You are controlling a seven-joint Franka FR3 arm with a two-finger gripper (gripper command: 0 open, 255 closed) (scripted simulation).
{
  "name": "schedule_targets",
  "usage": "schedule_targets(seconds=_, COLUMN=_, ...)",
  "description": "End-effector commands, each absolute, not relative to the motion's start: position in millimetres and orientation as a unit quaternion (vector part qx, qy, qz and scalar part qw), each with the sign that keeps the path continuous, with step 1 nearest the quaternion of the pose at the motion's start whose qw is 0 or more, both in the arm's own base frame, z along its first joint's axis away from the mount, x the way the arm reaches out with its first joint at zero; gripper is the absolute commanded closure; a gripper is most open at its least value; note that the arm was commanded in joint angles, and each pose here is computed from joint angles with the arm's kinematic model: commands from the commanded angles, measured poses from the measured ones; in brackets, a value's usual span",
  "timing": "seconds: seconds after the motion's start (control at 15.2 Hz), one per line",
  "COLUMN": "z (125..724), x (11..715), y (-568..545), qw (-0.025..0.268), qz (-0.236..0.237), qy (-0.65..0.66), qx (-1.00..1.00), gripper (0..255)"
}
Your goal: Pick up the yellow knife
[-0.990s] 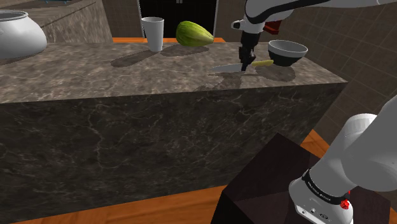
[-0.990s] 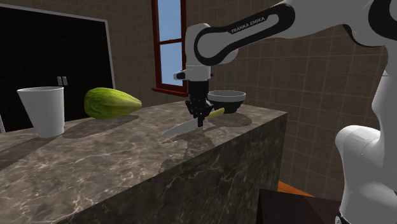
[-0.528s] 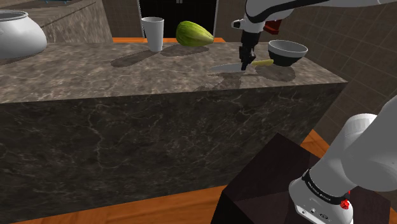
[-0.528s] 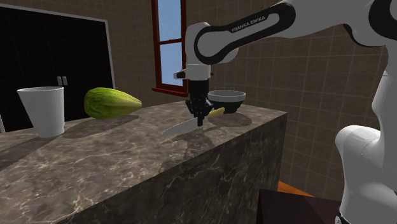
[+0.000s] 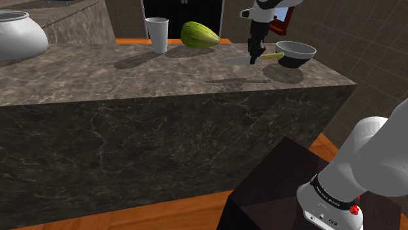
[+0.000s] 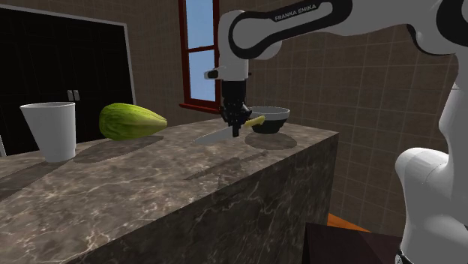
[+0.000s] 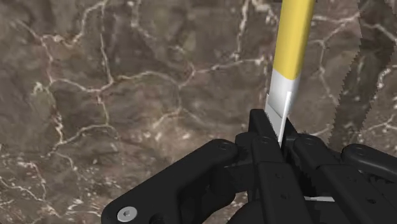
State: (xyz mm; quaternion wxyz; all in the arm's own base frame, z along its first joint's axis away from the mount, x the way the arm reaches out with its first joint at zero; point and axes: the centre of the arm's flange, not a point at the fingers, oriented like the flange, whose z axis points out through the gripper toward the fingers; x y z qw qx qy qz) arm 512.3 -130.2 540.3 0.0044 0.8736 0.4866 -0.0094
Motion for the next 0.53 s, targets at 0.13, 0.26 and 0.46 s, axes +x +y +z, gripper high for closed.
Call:
schedule_targets(seconds=0.13, z=562, x=512, y=-129, qw=0.004, qz=-0.010, qy=0.487, qx=0.874, gripper=255)
schedule_targets(seconds=0.26, z=572, x=512, y=-129, qw=0.004, qz=-0.010, qy=0.487, qx=0.874, gripper=255)
schedule_targets(seconds=0.46, z=578, x=512, y=-129, qw=0.004, qz=-0.010, qy=0.487, qx=0.874, gripper=255)
